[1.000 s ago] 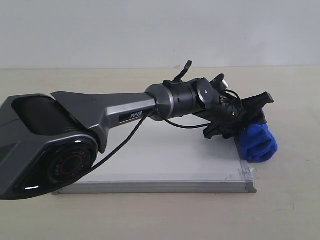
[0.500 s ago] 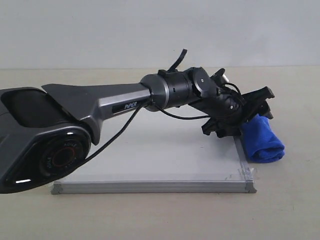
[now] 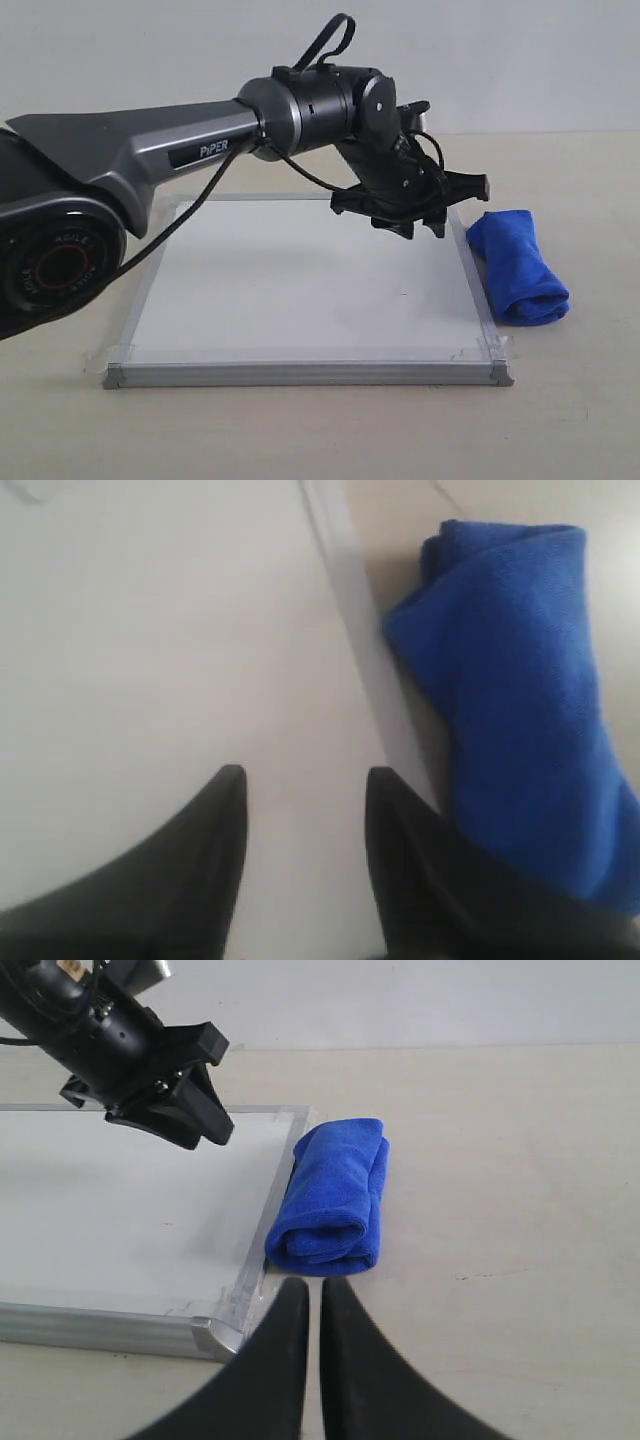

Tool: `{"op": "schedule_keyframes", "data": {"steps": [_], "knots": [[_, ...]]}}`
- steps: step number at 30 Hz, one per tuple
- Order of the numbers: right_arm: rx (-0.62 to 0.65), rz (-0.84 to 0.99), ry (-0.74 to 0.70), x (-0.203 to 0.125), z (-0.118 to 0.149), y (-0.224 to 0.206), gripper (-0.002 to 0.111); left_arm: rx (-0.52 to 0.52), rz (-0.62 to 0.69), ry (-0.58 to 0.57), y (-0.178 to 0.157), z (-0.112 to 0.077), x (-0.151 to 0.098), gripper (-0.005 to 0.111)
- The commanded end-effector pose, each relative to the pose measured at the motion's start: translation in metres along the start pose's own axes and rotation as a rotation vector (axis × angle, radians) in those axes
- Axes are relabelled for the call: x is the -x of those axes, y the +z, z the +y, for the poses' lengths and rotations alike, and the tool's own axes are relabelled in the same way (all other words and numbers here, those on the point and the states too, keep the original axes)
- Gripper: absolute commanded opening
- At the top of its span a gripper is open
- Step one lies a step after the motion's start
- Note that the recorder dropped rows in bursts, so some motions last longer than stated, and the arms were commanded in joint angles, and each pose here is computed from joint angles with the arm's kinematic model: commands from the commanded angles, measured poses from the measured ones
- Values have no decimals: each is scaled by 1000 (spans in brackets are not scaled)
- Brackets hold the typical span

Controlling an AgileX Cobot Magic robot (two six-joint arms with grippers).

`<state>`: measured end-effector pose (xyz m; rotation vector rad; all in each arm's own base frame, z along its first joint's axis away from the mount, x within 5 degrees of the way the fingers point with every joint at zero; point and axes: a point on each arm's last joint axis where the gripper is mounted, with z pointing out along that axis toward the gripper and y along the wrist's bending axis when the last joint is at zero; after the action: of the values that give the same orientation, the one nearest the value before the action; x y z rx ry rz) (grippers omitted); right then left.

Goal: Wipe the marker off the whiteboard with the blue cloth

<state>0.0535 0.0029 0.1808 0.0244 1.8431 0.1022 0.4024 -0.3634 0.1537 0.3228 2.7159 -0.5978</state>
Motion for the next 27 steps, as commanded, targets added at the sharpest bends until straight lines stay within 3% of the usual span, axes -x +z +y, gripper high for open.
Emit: {"op": "schedule_keyframes", "data": {"steps": [1,4,8,20,27], "knots": [[-2,-17,-9,2,0,0,1,74,12,30,-16,3,2,34],[-2,-17,-9,2,0,0,1,122,27,49,-24,5,2,25],[-2,-17,-9,2,0,0,1,184,28,53,-34,8,1,5],[-2,-17,-9,2,0,0,1,307,28,96,-78,21,-14,4],[-2,-17,-9,2,0,0,1,291,-14,123,-115,30,-41,4]]}}
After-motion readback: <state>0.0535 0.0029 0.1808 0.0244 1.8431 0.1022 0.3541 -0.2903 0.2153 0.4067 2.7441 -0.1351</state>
